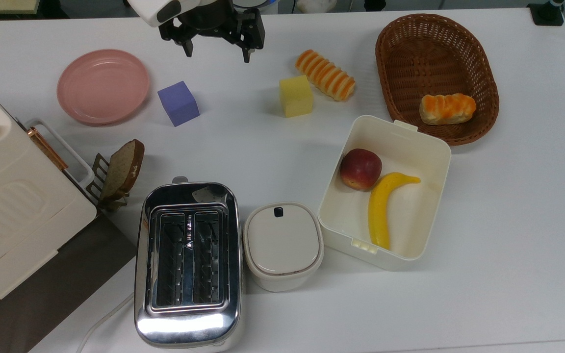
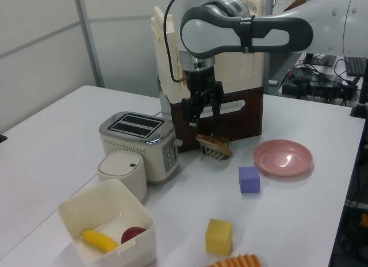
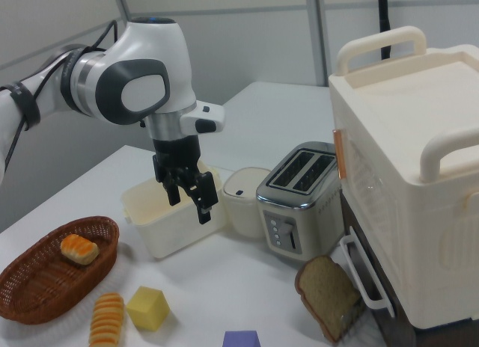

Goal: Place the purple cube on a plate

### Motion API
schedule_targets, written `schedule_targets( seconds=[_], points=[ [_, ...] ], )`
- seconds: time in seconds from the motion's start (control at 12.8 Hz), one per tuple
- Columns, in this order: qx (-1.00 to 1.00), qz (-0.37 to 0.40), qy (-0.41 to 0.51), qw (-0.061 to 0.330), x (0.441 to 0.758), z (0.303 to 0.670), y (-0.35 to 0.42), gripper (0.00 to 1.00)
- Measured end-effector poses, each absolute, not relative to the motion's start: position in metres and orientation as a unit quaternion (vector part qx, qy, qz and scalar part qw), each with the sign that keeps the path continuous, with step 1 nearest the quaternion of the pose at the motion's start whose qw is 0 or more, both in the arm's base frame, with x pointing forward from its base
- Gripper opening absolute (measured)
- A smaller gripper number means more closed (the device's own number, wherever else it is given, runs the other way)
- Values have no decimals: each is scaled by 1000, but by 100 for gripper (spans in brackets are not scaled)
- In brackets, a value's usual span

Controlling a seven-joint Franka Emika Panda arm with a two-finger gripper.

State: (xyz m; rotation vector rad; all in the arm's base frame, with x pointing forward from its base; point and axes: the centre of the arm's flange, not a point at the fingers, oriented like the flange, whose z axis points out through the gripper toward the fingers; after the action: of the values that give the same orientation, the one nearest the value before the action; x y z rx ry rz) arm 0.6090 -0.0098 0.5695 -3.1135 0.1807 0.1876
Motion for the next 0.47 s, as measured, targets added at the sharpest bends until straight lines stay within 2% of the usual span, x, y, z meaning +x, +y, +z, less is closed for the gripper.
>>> schedule_targets(
  seconds=[0.47],
  points=[
    [-996,60,58,7,609,569,-11,100]
  ],
)
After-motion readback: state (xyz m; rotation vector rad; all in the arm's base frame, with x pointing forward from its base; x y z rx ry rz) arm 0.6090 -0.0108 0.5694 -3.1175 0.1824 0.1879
